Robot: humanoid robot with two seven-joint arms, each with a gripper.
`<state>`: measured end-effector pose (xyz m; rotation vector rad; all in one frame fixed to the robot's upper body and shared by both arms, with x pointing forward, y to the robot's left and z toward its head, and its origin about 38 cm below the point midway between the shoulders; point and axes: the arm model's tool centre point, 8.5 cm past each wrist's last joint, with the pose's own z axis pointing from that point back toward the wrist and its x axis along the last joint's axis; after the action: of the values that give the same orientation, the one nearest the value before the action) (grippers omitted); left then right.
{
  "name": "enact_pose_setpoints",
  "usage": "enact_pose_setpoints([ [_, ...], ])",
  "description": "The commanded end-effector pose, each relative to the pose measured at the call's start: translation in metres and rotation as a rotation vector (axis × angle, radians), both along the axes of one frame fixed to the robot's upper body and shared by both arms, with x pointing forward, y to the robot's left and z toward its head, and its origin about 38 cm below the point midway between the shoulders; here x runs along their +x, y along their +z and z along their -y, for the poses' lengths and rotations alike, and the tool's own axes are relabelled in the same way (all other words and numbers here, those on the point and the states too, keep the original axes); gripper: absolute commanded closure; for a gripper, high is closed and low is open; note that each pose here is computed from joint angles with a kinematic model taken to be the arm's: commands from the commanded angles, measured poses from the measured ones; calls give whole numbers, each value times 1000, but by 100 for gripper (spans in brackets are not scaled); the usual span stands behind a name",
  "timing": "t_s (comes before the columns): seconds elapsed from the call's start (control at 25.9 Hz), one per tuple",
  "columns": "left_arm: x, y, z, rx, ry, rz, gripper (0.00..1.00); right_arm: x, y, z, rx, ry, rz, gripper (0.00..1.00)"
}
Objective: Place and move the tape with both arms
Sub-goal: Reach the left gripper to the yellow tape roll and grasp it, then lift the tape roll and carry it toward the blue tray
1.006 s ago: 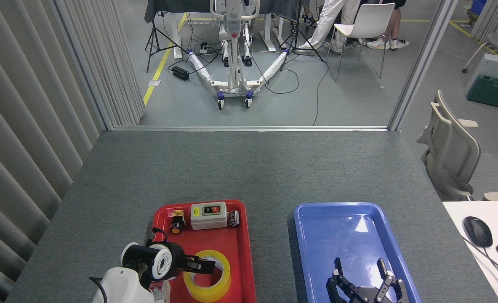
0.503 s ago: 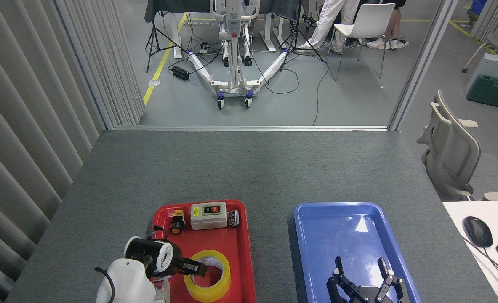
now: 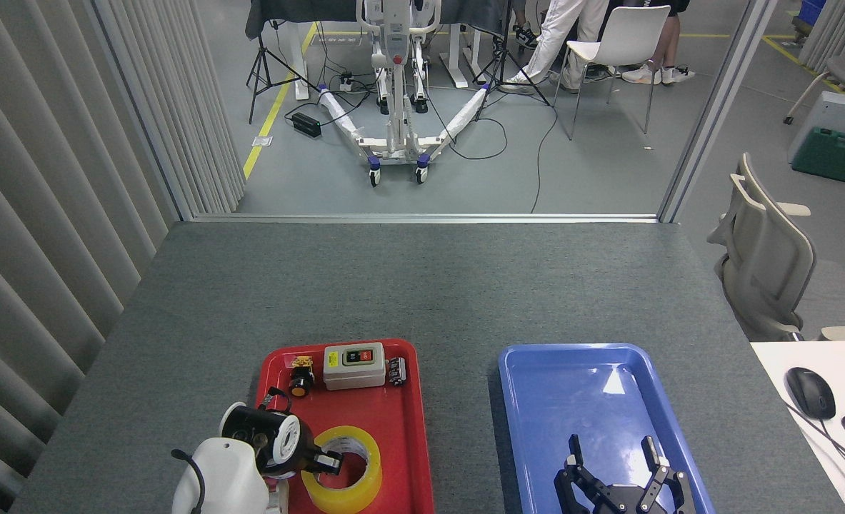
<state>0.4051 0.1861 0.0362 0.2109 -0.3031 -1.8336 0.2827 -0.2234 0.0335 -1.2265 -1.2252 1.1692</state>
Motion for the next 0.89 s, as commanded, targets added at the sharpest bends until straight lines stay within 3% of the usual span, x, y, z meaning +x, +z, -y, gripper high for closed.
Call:
enact_pose_setpoints([
  [0.0,2,7,5,1,-76,29,100,0,0,0,0,1,-2,0],
  [0.08,5,19,9,-7,-122,71,100,0,0,0,0,1,-2,0],
  [0.23,10,55,35,-93,-241,256,100,0,-1,0,0,1,-5,0],
  [0.35,9,70,63,-316,-402,380,100,0,-3,0,1,1,-8,0],
  [0.43,7,76,72,-593,-474,460,100,0,-3,0,1,1,-8,0],
  [0.5,2,63,82,-870,-530,485,100,0,-3,0,1,1,-8,0],
  [0.54,4,50,81,-963,-463,457,100,0,-3,0,1,1,-8,0],
  [0.66,8,13,82,-1115,-287,390,100,0,-3,-2,0,19,-9,0],
  [0.73,16,14,82,-1170,-228,431,100,-1,-2,-7,0,78,-6,0],
  [0.85,16,17,90,-1167,-260,428,100,-8,-3,-11,4,229,-3,0],
])
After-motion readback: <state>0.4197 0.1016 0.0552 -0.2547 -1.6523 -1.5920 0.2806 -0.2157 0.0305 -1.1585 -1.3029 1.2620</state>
